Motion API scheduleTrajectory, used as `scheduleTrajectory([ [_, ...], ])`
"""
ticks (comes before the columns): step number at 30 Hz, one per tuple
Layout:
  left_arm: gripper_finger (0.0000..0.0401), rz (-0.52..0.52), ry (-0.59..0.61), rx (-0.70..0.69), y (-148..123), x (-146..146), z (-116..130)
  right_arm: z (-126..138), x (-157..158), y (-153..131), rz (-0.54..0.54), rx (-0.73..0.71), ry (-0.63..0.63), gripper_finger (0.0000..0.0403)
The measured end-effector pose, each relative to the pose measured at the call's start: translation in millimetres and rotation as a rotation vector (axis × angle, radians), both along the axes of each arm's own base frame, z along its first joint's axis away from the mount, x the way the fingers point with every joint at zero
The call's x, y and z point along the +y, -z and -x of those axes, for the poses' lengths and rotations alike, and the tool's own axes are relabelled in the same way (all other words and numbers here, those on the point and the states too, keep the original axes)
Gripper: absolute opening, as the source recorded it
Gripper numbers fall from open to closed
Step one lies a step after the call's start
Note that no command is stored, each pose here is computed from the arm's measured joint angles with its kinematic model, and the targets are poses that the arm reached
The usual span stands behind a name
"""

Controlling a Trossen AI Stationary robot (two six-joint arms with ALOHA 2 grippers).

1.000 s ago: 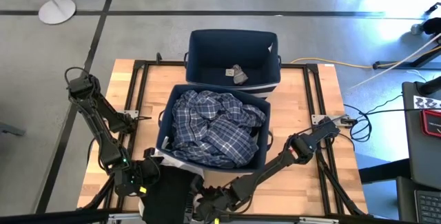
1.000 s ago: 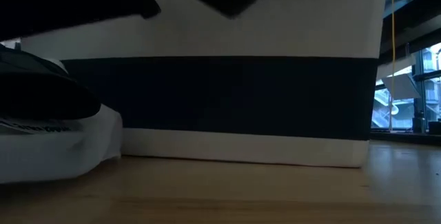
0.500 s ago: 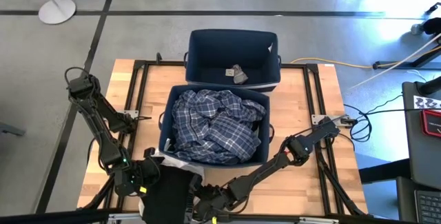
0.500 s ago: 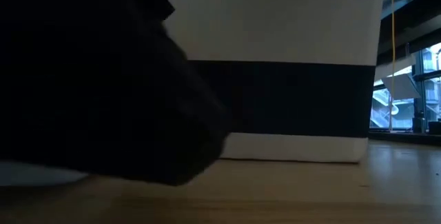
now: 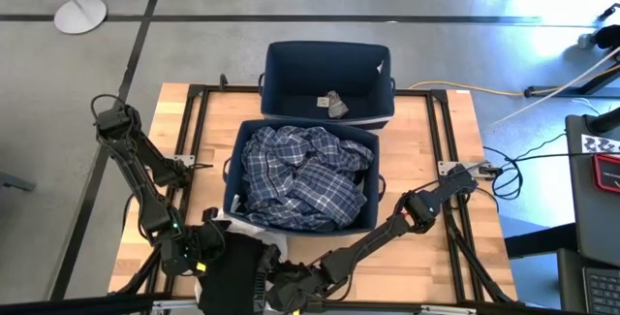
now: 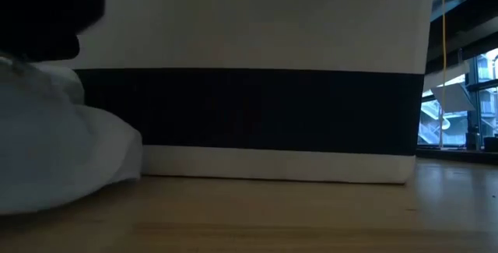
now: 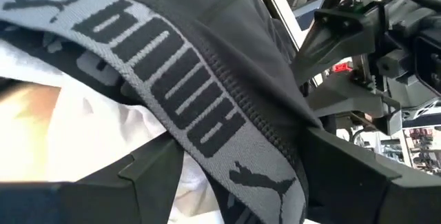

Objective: Sort clothes
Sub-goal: Put the black boxer into the bottom blue laundry bin

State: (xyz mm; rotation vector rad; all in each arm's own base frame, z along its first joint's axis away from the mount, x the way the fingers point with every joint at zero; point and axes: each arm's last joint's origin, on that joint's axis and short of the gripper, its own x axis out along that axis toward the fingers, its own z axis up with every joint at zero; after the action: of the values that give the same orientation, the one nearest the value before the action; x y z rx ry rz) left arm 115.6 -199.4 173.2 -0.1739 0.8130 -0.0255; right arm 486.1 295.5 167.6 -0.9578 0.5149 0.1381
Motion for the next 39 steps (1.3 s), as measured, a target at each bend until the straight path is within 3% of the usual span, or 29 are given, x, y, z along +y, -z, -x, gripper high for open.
scheduleTrajectory([
  [8, 0.0166, 0.000, 0.000, 0.000, 0, 0, 0, -4, -6, 0, -0.035, 0.010, -0.004, 0.0277],
  [21, 0.0166, 0.000, 0.000, 0.000, 0, 0, 0, -4, -5, -1, -0.032, -0.001, 0.006, 0.0132],
  [28, 0.0166, 0.000, 0.000, 0.000, 0, 0, 0, -2, -3, -4, -0.031, -0.018, 0.014, 0.0077],
  [39, 0.0166, 0.003, 0.003, 0.003, 0, 0, 0, 3, 8, -49, -0.061, -0.167, 0.090, 0.0039],
])
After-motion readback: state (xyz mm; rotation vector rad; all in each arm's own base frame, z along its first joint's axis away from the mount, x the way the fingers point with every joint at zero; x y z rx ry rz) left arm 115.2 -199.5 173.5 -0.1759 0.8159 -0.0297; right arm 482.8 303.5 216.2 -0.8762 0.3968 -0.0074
